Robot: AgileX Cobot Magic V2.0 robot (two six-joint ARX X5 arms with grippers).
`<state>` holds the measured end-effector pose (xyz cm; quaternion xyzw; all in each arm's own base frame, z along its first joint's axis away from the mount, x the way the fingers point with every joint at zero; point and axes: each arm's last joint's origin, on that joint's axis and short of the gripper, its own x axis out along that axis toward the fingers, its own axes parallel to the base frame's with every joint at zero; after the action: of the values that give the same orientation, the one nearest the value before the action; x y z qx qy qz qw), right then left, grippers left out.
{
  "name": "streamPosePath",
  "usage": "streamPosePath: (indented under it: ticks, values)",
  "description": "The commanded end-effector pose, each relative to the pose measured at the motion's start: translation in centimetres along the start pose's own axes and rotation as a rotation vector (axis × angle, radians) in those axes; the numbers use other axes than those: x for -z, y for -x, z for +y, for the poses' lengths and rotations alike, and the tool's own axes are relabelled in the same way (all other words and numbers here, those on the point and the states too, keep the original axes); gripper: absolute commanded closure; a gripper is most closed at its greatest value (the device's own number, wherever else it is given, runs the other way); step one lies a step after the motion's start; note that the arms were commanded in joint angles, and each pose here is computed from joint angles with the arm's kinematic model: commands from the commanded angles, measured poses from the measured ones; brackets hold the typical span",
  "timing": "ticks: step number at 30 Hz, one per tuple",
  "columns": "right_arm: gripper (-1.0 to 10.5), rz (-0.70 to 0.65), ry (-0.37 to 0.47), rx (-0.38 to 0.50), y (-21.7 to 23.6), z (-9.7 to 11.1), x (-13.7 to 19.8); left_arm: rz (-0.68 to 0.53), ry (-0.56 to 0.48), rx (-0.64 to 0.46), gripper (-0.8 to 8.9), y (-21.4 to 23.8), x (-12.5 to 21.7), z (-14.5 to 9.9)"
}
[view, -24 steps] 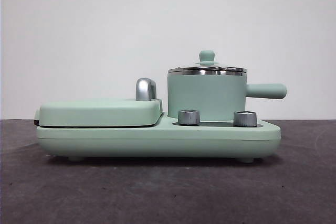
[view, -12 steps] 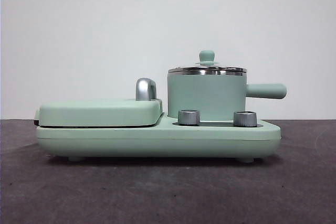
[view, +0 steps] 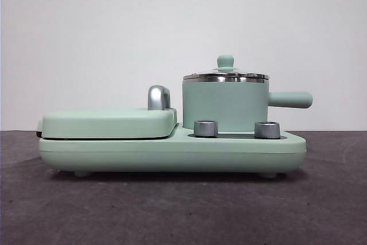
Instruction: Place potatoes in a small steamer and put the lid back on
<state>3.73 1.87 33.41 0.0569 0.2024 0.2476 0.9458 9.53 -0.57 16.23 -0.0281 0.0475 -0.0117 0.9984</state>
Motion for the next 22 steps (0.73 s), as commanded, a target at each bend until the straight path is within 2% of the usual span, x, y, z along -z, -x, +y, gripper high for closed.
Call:
streamPosePath:
  ticks: [1,5,7,13,17,22]
  values:
    - [9.3,-0.223,0.067,0.092,-2.5,-1.5,1.1,0.005,-0.017,0.001,7.86,-0.2,0.5,0.0]
    - [9.3,-0.436,0.174,0.239,-5.5,-4.2,4.6,0.004,-0.017,0.001,7.86,-0.2,0.5,0.0]
    - [9.3,-0.465,0.172,0.303,-6.5,-5.4,6.6,0.004,-0.017,0.001,7.86,-0.2,0.5,0.0]
    - [9.3,-0.373,0.096,0.454,-8.9,-7.8,11.6,0.005,-0.017,0.001,7.86,-0.2,0.5,0.0]
    - [9.3,-0.328,0.046,0.479,-9.9,-8.4,13.6,0.005,-0.017,0.001,7.86,-0.2,0.5,0.0]
    - [9.3,-0.263,0.016,0.513,-10.0,-8.5,14.3,0.004,-0.017,0.001,7.86,-0.2,0.5,0.0]
